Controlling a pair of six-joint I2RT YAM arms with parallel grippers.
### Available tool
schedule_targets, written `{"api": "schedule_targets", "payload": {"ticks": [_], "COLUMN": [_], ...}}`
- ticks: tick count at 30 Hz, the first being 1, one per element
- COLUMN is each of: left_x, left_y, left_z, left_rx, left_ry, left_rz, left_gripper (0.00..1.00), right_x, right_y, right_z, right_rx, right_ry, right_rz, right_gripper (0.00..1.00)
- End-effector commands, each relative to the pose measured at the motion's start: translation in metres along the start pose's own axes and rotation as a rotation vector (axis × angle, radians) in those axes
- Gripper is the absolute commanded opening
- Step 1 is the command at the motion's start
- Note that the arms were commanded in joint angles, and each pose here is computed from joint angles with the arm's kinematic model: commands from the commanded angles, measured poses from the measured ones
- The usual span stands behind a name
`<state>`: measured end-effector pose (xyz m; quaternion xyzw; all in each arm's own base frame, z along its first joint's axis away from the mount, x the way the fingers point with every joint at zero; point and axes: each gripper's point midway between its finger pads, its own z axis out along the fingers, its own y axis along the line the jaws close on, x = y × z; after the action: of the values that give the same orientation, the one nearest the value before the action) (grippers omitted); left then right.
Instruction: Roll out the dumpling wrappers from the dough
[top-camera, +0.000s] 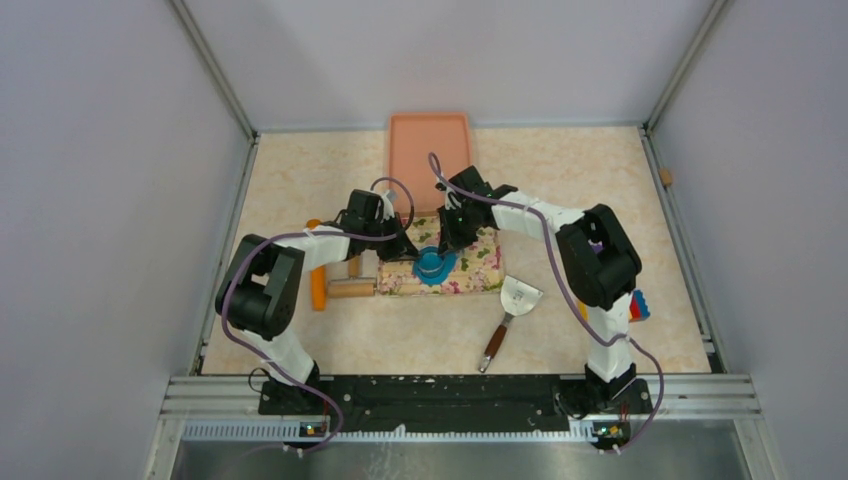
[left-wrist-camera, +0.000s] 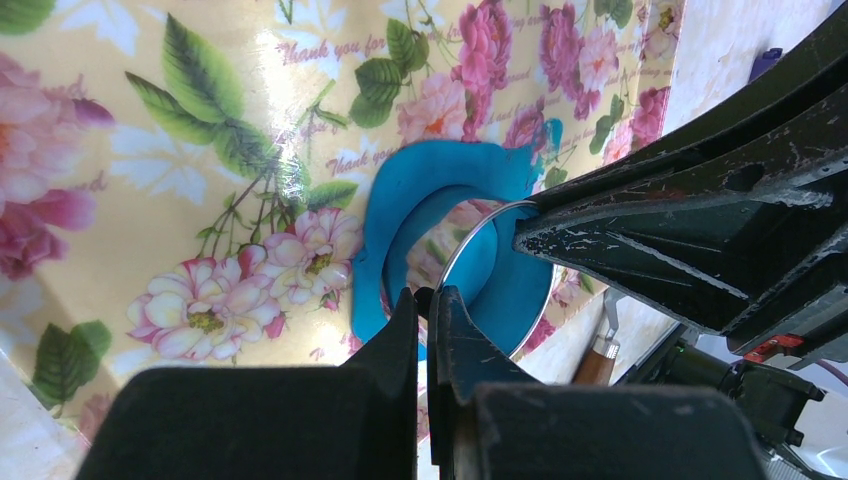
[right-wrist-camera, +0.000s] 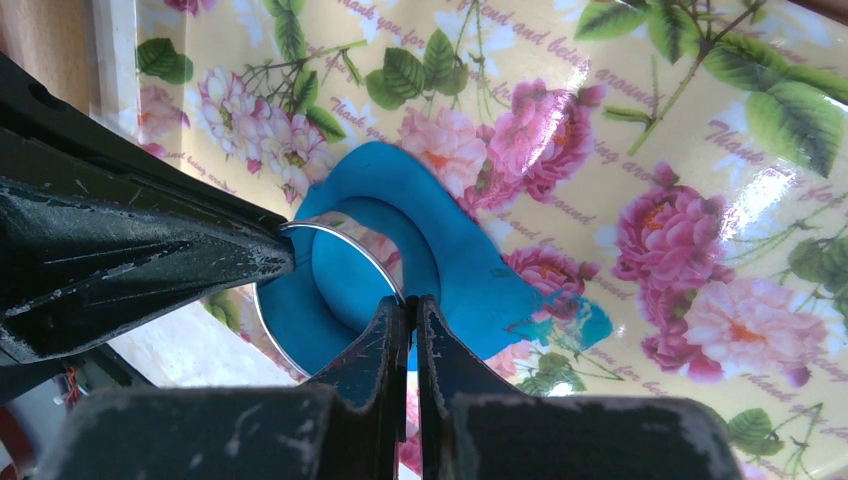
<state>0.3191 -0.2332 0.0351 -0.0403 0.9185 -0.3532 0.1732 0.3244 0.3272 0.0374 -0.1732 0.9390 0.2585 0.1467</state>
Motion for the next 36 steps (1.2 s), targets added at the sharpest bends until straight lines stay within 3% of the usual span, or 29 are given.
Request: {"api": "schedule_targets", "payload": {"ticks": [1, 9, 12, 19, 27, 30, 36], "left_x": [0.101, 0.089, 0.083, 0.065, 0.038, 0.023, -0.018], "left_y": [0.138, 0.121, 0.110, 0.093, 0.058, 0.047, 0.005], "left_z": [0.013, 0.012, 0.009, -0.001, -0.020, -0.037, -0.065], "left_rx": [-0.529, -0.457, -0.414, -0.353, -0.256, -0.227, -0.075], "left_ry": [0.232, 0.222, 0.215, 0.185, 0.170, 0.140, 0.016], "left_rz": [-0.096, -0.031, -0.002, 0.041, 0.088, 0.100, 0.148], "left_gripper": [0.00, 0.00, 0.09, 0.16, 0.42, 0.48, 0.56], "right_x": [0.064, 0.058, 0.053, 0.043, 0.021, 0.000, -0.034], "right_y": [-0.047, -0.042, -0.038, -0.024, -0.009, -0.002, 0.002], "right_z": [0.054, 0.046, 0.039, 0.025, 0.009, -0.004, -0.037], "right_rx": [0.134, 0.118, 0.111, 0.073, -0.003, -0.041, -0.097], "right_ry": [0.175, 0.167, 0.155, 0.130, 0.084, 0.057, -0.025], "right_rz": [0.019, -0.013, -0.027, -0.048, -0.074, -0.085, -0.080], "right_gripper": [0.00, 0.00, 0.00, 0.00, 0.14, 0.23, 0.32]}}
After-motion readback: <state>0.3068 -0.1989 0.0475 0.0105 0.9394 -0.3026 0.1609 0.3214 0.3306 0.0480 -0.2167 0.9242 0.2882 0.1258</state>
